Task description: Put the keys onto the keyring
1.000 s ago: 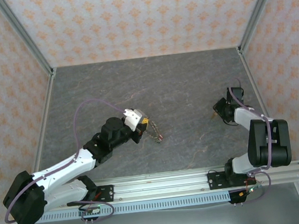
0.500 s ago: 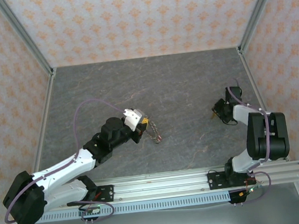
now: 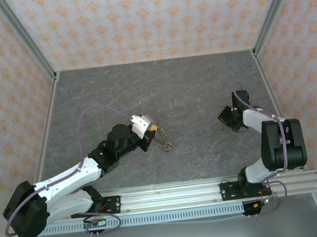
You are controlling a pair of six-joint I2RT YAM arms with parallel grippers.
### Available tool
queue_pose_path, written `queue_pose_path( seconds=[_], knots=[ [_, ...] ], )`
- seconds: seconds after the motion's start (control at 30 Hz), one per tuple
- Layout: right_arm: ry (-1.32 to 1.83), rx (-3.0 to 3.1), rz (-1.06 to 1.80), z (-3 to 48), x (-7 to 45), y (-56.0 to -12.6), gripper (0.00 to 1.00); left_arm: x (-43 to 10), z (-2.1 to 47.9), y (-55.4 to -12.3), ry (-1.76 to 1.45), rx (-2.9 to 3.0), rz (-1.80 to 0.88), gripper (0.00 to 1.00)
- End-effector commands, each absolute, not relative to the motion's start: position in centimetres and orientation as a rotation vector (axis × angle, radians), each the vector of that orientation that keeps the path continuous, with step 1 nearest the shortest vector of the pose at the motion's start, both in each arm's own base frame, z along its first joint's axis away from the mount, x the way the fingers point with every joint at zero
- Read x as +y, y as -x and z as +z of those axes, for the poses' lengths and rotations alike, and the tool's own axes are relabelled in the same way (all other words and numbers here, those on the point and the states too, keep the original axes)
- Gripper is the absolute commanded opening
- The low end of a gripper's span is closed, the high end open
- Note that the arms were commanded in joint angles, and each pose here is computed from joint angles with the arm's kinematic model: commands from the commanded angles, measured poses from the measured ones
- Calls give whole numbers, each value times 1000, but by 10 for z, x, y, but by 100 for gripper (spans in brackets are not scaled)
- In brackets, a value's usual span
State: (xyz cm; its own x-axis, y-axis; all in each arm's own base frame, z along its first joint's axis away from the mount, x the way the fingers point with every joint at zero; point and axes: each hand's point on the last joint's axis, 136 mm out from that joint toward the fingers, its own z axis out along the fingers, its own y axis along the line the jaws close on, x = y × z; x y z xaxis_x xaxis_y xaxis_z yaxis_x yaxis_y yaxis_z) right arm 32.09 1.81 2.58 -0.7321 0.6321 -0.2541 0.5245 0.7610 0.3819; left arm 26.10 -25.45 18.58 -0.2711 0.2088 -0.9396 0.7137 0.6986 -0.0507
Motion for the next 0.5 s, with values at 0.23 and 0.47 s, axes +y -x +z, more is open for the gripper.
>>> queue_pose_path(
  seconds=[0.23, 0.47],
  knots=[
    [-490, 2801, 477, 25, 90, -247, 0, -251, 194, -262, -618, 1791, -596, 0],
    [-273, 2897, 553, 24, 132, -204, 1, -248, 196, -259, -614, 1790, -589, 0]
  ],
)
